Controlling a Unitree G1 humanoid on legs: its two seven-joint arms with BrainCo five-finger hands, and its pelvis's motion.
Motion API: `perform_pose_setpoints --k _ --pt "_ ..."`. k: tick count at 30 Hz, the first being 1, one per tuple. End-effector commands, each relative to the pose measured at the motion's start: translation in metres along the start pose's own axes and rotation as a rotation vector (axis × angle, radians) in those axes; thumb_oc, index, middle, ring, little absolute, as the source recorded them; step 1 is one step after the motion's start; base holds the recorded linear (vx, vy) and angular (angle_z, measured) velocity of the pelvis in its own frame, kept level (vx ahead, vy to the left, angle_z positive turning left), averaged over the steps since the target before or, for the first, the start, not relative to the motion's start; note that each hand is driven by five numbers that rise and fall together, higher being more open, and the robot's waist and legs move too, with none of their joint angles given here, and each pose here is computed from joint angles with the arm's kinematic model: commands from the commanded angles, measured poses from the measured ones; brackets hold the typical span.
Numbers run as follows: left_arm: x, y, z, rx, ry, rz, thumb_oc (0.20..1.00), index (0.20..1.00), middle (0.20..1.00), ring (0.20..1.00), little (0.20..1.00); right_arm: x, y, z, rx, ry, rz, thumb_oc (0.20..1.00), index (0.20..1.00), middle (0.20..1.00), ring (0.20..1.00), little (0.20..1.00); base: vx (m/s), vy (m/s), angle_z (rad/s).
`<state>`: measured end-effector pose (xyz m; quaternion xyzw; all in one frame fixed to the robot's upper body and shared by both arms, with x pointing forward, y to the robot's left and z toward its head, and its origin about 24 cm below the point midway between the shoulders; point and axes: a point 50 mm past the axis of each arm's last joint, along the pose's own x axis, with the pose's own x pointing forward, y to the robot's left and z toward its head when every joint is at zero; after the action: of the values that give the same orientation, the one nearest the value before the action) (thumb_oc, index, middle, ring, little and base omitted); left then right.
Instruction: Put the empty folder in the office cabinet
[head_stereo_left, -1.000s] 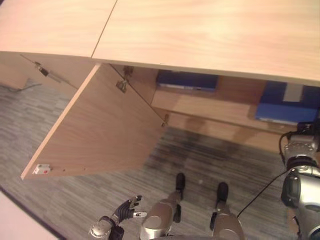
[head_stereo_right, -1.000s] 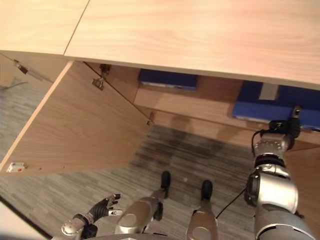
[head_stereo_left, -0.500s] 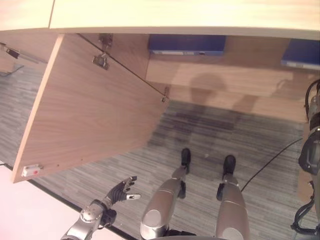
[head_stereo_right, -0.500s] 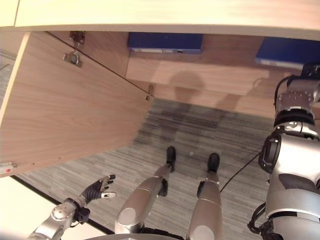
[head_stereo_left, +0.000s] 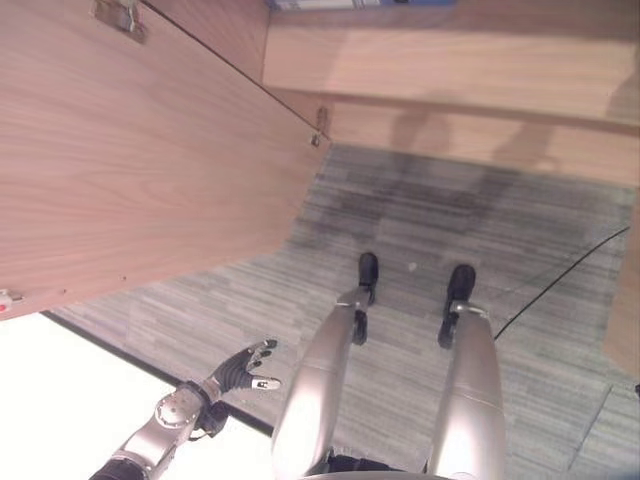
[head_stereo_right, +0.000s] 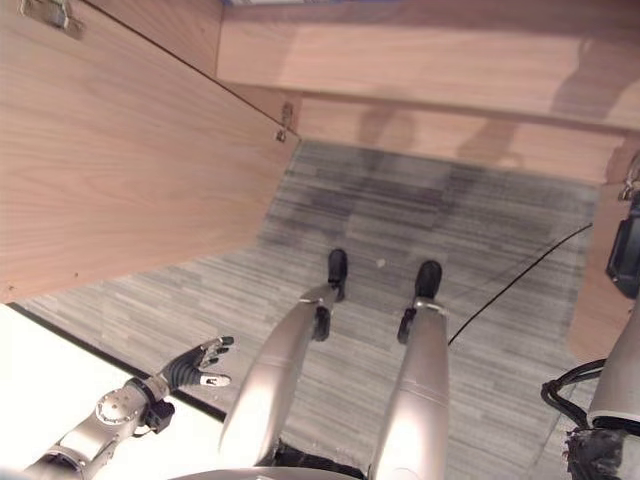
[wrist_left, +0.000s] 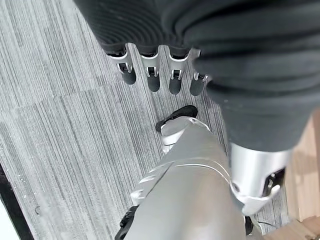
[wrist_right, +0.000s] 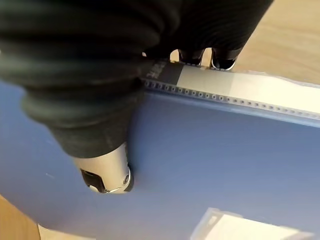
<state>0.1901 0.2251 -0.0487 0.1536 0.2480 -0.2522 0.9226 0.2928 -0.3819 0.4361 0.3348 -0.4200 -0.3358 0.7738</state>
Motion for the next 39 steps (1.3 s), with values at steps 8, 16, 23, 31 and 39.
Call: perform_pose_setpoints --k 8,16,23,31,39 --pt "-0.015 -0.009 -0.016 -0.015 0.060 -0.043 1.000 1.000 1.000 1.000 1.000 0.008 0.003 0.032 -0.111 -0.088 0.104 0.200 0.200 0.200 0.200 0.200 0.01 -0.065 0.11" --pt "-0.009 -0.009 -0.004 0.000 0.014 -0.029 1.000 1.000 1.000 1.000 1.000 0.005 -0.003 0.010 -0.093 -0.016 0.080 0.200 0.200 0.200 0.200 0.200 0.03 -0.035 0.07" --pt "0.027 0.019 0.039 0.154 -0.080 0.079 1.000 1.000 1.000 1.000 1.000 -0.011 0.003 -0.034 -0.011 0.088 0.075 1.000 1.000 1.000 1.000 1.000 0.01 -0.038 0.00" --pt "-0.007 0.003 0.029 0.127 -0.075 -0.049 1.000 1.000 1.000 1.000 1.000 0.001 -0.020 -0.015 -0.141 0.079 -0.006 1.000 1.000 1.000 1.000 1.000 0.00 -0.016 0.00" --pt "-0.025 0.064 0.035 0.630 0.100 0.102 1.000 1.000 1.000 1.000 1.000 -0.002 -0.045 -0.034 -0.227 0.190 -0.150 1.000 1.000 1.000 1.000 1.000 0.02 -0.008 0.06"
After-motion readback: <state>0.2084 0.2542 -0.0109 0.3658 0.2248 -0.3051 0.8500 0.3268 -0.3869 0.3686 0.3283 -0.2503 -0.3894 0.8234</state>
